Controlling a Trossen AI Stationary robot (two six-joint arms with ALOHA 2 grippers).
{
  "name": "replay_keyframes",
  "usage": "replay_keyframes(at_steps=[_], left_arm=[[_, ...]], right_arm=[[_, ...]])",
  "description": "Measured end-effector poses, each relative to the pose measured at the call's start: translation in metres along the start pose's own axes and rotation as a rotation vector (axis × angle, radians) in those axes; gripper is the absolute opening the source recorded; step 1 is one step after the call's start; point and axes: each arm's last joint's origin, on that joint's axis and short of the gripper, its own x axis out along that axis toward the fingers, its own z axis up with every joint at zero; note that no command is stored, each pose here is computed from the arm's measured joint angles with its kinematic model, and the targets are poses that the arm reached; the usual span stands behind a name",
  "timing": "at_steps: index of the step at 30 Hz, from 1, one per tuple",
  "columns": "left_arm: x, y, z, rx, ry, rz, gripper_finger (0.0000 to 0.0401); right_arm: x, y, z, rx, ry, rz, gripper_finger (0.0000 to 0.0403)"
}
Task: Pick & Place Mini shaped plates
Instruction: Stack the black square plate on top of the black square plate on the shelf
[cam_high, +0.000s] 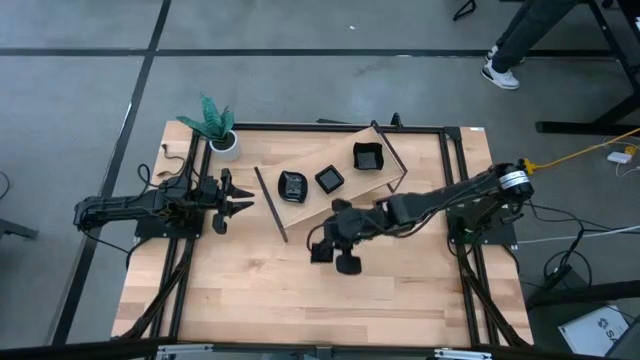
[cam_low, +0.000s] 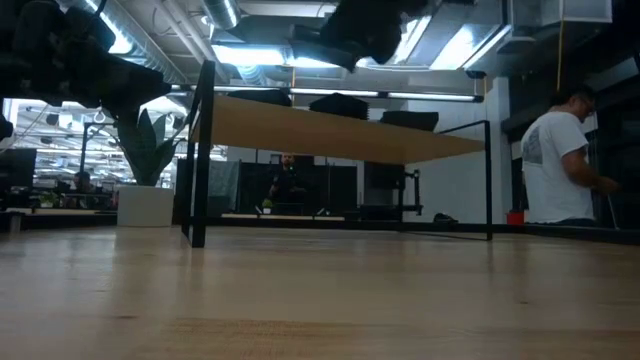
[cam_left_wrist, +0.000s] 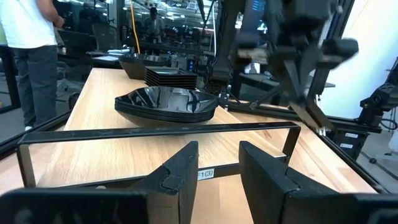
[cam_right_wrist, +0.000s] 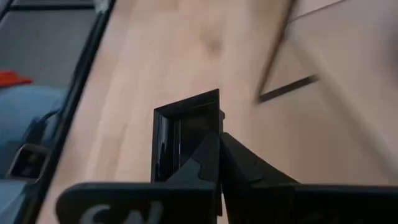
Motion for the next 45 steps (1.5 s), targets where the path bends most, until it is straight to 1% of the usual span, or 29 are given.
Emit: replay_keyframes(at_steps=[5,10,21,26,30,34,38,45], left_arm=[[0.000,0.000,0.000,0.000,0.000,0.000,0.0108],[0.000,0.000,0.000,0.000,0.001,0.000,0.0109],[0.000,0.000,0.000,0.000,0.001,0.000,0.0107],[0.000,0.000,0.000,0.000,0.001,0.000,0.0111],[0.000,0.000,0.000,0.000,0.001,0.000,0.0110],[0.000,0.000,0.000,0.000,0.001,0.000,0.0107],[0.000,0.000,0.000,0.000,0.001,0.000,0.0109],[0.000,0.000,0.000,0.000,0.001,0.000,0.0109]], right_arm=[[-0.024,-0.021,0.017,0.012,-0.067,-0.088,0.0003],[-0.040,-0.052,0.025,0.054,-0.120,-0.155,0.0004],[-0.067,-0.120,0.030,0.207,-0.185,-0.313,0.0004],[-0.074,-0.145,0.026,0.316,-0.186,-0.371,0.0004],[-0.076,-0.155,0.021,0.408,-0.169,-0.391,0.0005],[-0.074,-0.156,0.016,0.485,-0.138,-0.394,0.0005],[-0.069,-0.157,0.014,0.515,-0.122,-0.395,0.0005],[-0.068,-0.157,0.011,0.517,-0.092,-0.399,0.0010]])
